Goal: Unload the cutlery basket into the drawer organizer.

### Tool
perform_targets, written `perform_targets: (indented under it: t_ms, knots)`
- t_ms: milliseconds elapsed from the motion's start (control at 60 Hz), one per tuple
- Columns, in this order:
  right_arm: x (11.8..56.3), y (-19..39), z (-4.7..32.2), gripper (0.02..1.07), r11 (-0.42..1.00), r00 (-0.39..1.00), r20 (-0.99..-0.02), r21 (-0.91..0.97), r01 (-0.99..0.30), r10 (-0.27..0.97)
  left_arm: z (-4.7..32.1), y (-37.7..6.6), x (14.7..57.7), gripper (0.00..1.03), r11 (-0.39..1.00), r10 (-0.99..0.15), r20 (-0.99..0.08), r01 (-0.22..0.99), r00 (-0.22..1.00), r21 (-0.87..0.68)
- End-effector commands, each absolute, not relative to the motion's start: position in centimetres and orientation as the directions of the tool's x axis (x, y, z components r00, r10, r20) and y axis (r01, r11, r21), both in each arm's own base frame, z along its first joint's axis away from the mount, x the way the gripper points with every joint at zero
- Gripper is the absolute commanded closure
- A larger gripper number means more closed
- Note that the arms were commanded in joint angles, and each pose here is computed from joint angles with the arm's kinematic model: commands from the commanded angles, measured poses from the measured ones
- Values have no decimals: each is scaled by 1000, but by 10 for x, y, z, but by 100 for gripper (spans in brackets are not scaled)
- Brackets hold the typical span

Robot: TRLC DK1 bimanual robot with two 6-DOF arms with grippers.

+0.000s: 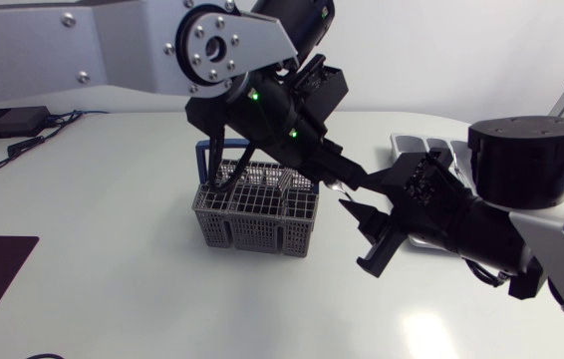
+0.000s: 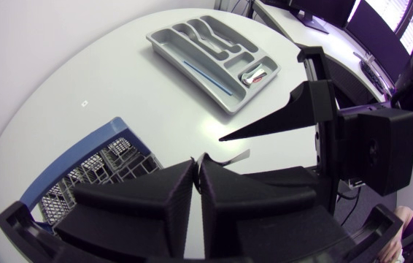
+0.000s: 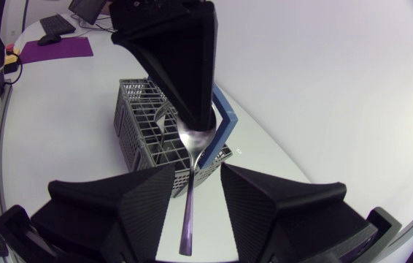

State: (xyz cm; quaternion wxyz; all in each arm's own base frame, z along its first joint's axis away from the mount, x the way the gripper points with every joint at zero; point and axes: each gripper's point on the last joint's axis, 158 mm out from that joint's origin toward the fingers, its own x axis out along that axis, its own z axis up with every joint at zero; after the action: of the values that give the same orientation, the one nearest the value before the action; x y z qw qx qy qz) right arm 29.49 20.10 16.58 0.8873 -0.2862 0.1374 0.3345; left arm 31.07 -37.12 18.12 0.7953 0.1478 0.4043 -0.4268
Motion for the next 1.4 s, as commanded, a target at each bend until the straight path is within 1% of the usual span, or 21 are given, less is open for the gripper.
perform_targets:
  t_ms: [0,83,183,283,317,400,517,567,600,783,817,900,917,933,950,967,1000,1050,1167,1383]
  knots:
    - [299,206,174,66,632,747,-415,-401,-663,519,178,-380,310,90,591,-569,-766,796,298,-129]
    - [300,207,172,71,631,744,-422,-400,-665,517,178,-381,311,90,591,-568,-767,796,298,-129]
    - [300,208,170,72,627,741,-428,-399,-669,518,179,-382,311,90,590,-570,-765,797,298,-129]
    - [301,208,169,80,626,740,-431,-398,-670,517,178,-382,311,90,590,-569,-767,797,297,-129]
    - [301,208,169,81,627,740,-431,-399,-669,516,178,-382,311,90,590,-569,-767,797,297,-129]
    - [301,208,166,89,627,740,-436,-399,-669,512,179,-382,311,90,590,-570,-765,797,298,-129]
    - [302,208,162,97,626,736,-446,-395,-672,509,178,-383,310,90,590,-570,-766,797,297,-130]
    - [302,208,161,98,625,735,-448,-395,-673,509,178,-382,311,90,591,-569,-767,796,297,-130]
    - [302,208,160,101,625,734,-450,-395,-674,508,180,-382,310,90,590,-571,-765,797,297,-130]
    - [299,209,161,101,618,728,-451,-392,-682,517,184,-381,314,90,600,-574,-759,789,307,-134]
    - [298,209,160,101,615,724,-452,-390,-685,520,184,-381,315,86,600,-576,-758,789,308,-135]
    - [294,210,159,101,605,711,-462,-381,-699,531,186,-381,315,74,600,-580,-754,788,307,-140]
    - [293,209,158,101,604,709,-465,-379,-700,530,188,-381,316,67,601,-582,-752,786,310,-141]
    - [293,210,158,101,603,708,-463,-379,-702,533,188,-381,316,64,601,-582,-752,786,310,-141]
    - [292,210,158,101,602,706,-464,-377,-704,535,189,-381,315,59,600,-584,-750,787,310,-142]
    - [291,210,158,101,599,702,-467,-374,-708,538,192,-380,317,51,602,-587,-746,786,315,-141]
    - [289,208,156,101,595,693,-475,-365,-716,543,197,-379,319,40,605,-592,-738,783,324,-141]
    - [287,205,156,101,591,686,-479,-358,-723,548,207,-375,323,31,614,-599,-724,776,343,-141]
    - [287,190,149,101,573,652,-509,-330,-750,562,225,-362,336,20,640,-607,-695,755,387,-139]
    - [301,132,131,101,543,611,-542,-304,-783,577,242,-336,351,17,681,-597,-670,720,442,-132]
